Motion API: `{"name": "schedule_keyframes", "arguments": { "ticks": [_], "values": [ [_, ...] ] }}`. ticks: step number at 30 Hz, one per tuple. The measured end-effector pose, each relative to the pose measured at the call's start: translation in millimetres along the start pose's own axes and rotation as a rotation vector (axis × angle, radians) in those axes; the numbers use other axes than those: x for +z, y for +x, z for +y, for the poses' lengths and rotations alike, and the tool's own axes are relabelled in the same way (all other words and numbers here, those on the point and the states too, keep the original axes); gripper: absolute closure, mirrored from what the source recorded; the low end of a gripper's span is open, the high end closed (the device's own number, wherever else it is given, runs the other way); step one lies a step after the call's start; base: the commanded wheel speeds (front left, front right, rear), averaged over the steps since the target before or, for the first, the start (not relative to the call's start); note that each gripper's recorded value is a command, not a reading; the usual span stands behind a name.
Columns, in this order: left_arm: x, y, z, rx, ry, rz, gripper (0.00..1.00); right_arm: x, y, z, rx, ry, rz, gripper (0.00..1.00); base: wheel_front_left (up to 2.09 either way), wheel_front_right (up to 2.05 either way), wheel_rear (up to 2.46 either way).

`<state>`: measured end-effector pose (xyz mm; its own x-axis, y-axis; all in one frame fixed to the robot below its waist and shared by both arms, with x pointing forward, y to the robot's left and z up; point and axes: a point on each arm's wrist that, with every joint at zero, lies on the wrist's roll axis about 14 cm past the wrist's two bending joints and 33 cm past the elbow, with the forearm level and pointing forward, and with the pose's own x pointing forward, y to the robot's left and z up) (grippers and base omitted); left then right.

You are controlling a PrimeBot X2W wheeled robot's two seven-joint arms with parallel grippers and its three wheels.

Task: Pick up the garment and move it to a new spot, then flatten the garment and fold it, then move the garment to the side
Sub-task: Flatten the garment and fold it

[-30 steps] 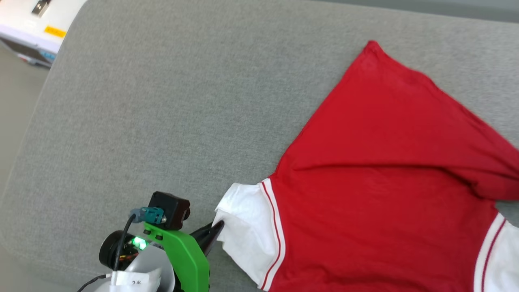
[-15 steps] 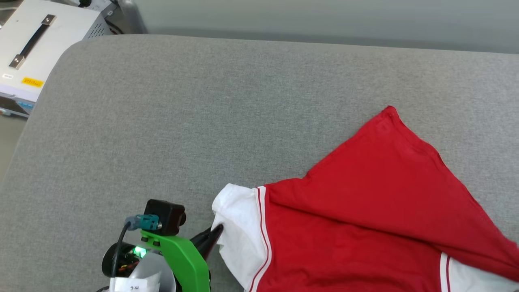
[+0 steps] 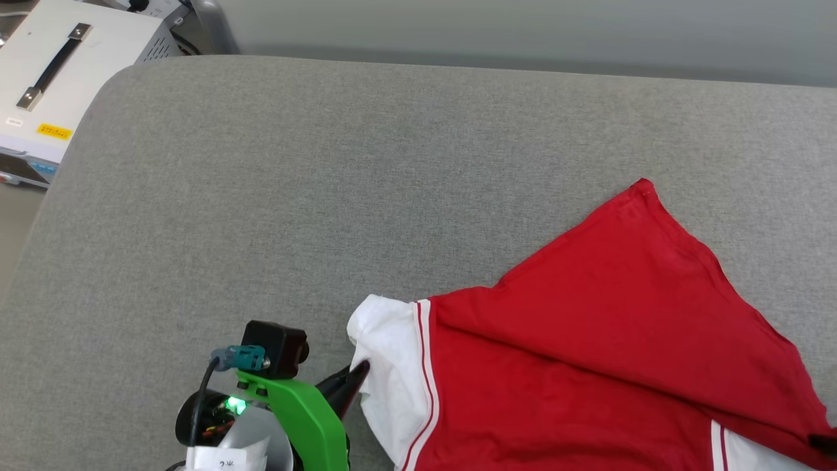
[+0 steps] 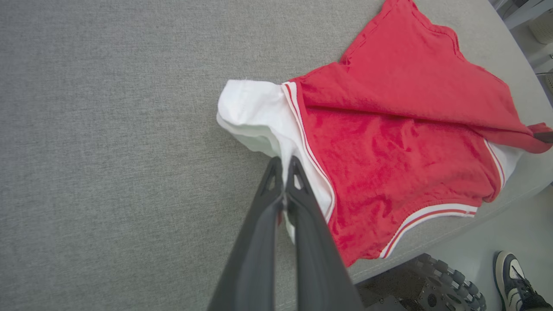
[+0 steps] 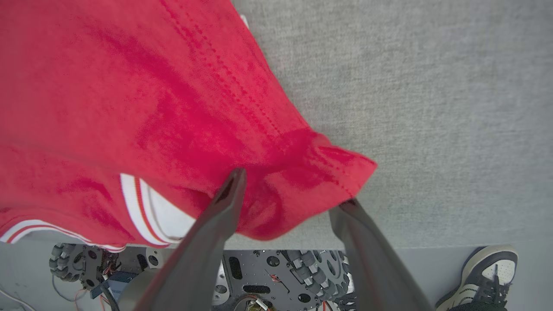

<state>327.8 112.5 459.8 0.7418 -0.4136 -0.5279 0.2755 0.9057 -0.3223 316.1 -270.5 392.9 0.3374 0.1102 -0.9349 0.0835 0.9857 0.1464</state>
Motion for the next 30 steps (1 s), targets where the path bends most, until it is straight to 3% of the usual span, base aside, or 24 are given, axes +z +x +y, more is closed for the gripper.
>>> {"name": "schedule_keyframes", "arguments": {
  "ticks": [9, 16, 20, 30],
  "values": [
    [0.2, -1.8, 1.3, 0.002, -0.006, -0.002, 1.00, 68.5, -25.1, 39.0, 0.072, -0.175, -0.121, 0.00, 0.00, 0.00, 0.00],
    [-1.9, 0.8, 9.9, 0.029, -0.014, 0.005, 1.00, 124.9, -28.2, 90.1, 0.142, -0.313, -0.183, 0.00, 0.00, 0.00, 0.00],
    [-2.2, 4.4, 17.3, 0.049, -0.032, 0.001, 1.00, 156.2, -3.7, 122.5, 0.166, -0.384, -0.148, 0.00, 0.00, 0.00, 0.00],
    [-8.5, 9.2, 30.7, 0.093, -0.086, -0.001, 1.00, 183.3, 57.6, 151.7, 0.152, -0.436, -0.040, 0.00, 0.00, 0.00, 0.00]
  ]
}}
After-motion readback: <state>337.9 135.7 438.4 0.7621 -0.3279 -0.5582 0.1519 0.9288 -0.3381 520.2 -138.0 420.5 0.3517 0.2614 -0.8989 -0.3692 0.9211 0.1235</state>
